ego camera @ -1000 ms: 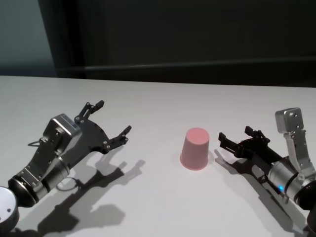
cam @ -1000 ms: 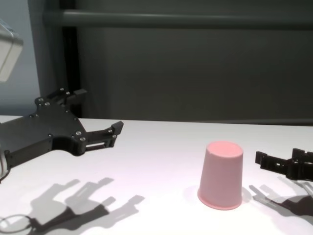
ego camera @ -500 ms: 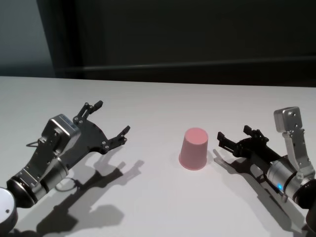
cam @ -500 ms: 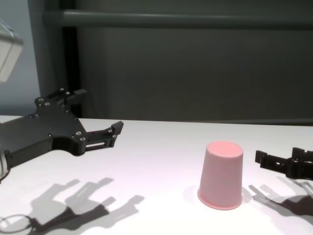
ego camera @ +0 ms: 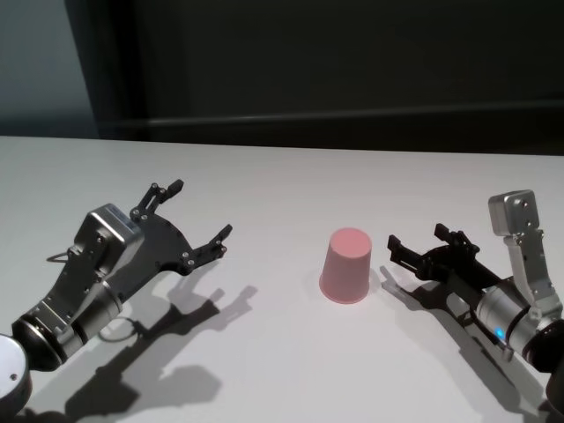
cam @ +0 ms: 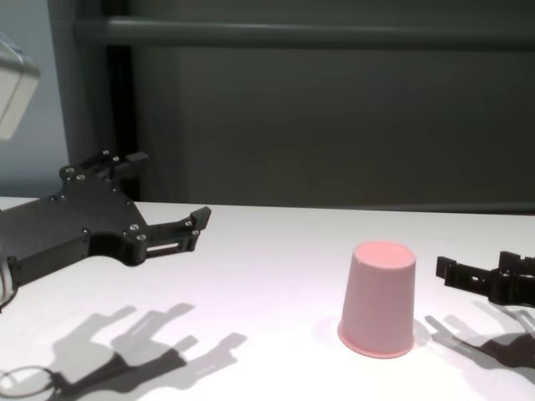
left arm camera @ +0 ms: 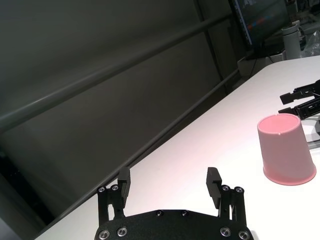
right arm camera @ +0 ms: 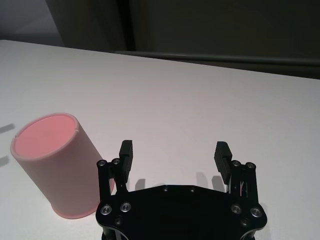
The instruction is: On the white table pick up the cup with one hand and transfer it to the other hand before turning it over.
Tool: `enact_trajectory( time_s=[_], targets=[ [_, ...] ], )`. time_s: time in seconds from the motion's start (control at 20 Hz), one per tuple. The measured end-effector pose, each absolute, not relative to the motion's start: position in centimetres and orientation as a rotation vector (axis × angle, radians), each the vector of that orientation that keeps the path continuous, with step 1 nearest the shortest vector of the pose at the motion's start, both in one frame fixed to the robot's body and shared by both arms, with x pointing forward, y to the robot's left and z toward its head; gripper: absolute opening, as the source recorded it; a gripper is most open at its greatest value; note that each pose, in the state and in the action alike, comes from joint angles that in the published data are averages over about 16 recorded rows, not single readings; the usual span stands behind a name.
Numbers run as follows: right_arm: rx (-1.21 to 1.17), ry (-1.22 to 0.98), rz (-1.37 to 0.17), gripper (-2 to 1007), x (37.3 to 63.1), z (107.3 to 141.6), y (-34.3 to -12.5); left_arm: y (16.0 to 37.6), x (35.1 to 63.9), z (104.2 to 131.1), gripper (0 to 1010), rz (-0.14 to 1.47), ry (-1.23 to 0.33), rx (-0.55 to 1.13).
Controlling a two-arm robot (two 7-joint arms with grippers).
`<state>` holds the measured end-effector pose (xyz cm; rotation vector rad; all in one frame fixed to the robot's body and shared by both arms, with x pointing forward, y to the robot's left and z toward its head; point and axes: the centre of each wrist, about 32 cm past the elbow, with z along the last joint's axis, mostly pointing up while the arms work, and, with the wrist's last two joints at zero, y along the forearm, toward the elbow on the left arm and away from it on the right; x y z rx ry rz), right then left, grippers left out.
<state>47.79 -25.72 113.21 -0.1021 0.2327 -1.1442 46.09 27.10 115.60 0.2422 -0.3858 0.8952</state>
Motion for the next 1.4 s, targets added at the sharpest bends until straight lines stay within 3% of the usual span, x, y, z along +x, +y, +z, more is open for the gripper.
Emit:
enact_trajectory(
  time_s=[1.4],
  targets=[
    [-0.101,0.233,-1.144,1002,47.8,113.25,-25.72,27.1,46.09,115.6,1001,0.895,-0.386,0.242]
  ],
)
